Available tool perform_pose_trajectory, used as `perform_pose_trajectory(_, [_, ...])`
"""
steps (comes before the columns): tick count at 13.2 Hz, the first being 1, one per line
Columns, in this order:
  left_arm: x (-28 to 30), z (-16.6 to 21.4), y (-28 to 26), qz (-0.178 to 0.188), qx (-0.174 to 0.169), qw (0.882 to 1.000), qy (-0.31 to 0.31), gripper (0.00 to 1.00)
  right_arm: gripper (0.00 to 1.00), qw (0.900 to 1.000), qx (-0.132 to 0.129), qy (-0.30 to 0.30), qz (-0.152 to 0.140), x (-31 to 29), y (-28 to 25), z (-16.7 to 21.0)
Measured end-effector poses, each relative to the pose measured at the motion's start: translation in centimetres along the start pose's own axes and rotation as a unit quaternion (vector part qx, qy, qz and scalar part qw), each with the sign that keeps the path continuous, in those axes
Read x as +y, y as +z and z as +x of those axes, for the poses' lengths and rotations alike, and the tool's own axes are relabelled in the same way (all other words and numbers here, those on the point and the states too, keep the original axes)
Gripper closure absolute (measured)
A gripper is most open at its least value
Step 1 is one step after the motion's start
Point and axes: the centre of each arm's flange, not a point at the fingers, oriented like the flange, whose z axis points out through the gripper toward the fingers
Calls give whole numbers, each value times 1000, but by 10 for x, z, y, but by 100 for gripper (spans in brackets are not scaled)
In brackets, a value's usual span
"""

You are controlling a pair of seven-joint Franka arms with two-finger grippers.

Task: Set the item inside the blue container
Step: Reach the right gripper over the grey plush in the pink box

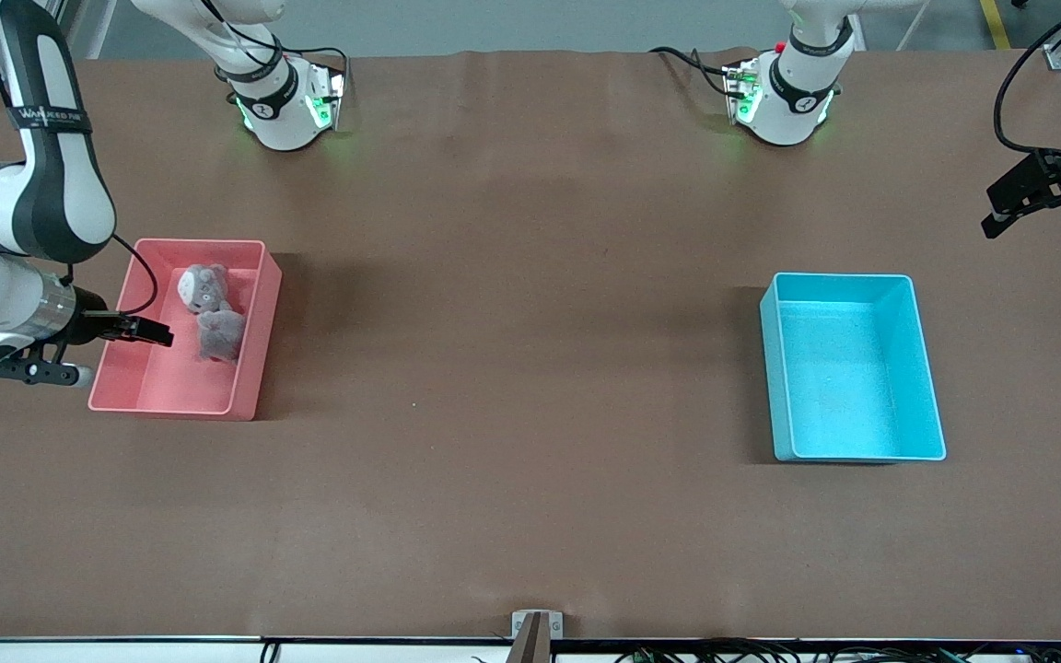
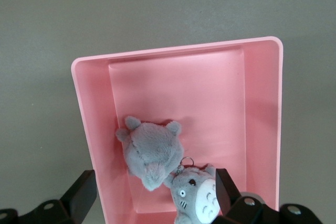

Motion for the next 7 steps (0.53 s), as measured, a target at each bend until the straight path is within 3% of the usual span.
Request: perform_pose_trajectory(7, [0,0,0,0,0,1000,0,0,0,1000,-2,10,0,-2,0,-3])
